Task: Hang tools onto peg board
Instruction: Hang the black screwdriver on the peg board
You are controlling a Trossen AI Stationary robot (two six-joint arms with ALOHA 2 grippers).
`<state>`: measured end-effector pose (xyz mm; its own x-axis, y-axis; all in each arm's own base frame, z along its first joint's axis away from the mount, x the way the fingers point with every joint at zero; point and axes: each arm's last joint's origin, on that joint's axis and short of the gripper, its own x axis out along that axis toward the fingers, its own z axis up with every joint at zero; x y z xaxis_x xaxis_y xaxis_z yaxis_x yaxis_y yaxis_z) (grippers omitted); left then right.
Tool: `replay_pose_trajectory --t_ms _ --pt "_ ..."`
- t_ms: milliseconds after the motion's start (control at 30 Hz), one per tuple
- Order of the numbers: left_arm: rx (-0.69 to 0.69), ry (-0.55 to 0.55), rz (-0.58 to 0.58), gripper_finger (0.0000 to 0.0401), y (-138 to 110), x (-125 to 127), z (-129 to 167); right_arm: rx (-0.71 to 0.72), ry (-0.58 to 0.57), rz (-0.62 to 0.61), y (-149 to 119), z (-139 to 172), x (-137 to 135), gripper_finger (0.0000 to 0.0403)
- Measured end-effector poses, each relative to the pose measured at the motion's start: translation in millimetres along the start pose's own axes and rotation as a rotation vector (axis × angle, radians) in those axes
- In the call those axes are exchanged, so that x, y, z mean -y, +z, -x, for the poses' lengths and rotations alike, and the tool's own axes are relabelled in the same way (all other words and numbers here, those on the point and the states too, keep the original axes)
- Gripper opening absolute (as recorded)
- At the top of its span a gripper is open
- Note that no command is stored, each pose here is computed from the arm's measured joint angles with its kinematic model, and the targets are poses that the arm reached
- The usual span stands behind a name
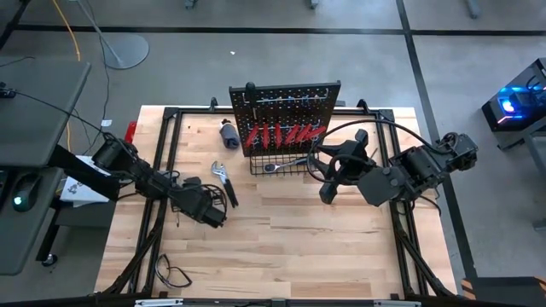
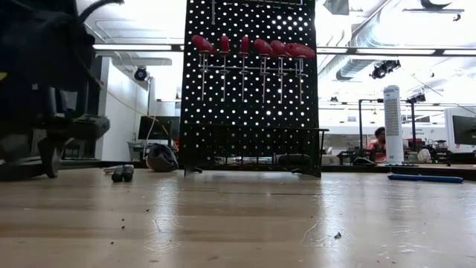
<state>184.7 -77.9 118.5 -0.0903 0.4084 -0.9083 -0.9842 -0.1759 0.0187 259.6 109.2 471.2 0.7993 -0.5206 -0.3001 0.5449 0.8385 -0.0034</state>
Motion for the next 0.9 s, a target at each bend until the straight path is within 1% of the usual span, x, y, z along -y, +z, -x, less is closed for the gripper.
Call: replay_pose_trajectory --t_ms 33,100,233,300,367,433,500,567,667,733,833,900 --pt "-0.010 -0.020 -0.012 0.0103 -2 3 2 -0.002 -0.001 0.004 0 0 0 0.0151" --pt "-0.037 -0.054 -0.048 0.0102 -5 7 6 -0.007 -0.004 0.012 -1 0 1 0.0151" --pt "-0.078 -0.082 -0.099 0.0102 -7 10 15 -0.016 -0.009 0.028 -2 0 1 0.0151" --pt "-0.104 -0.131 -0.111 0.0102 -7 12 27 -0.018 -0.009 0.031 -3 0 1 0.0151" --pt "-0.091 -0.203 -0.137 0.0102 -3 14 43 -0.018 -0.010 0.032 -3 0 1 0.0151" --pt "-0.071 -0.289 -0.190 0.0102 2 14 61 -0.018 -0.011 0.032 -3 0 2 0.0151" --pt "-0.059 -0.407 -0.236 0.0102 9 16 85 -0.015 -0.014 0.031 -3 0 1 0.0151" --pt "-0.028 -0.557 -0.287 0.0102 18 16 115 -0.007 -0.018 0.024 -2 0 1 0.0151" --pt "0.086 -0.826 -0.365 0.0102 37 21 165 0.011 -0.035 0.011 0 0 1 0.0151" --pt "0.209 -1.005 -0.417 0.0102 56 28 202 0.028 -0.052 0.001 1 0 1 0.0151" --pt "0.457 -1.199 -0.482 0.0102 89 45 252 0.043 -0.070 -0.007 2 0 2 0.0151" --pt "0.651 -1.282 -0.478 0.0102 114 56 281 0.057 -0.084 -0.016 3 0 2 0.0151"
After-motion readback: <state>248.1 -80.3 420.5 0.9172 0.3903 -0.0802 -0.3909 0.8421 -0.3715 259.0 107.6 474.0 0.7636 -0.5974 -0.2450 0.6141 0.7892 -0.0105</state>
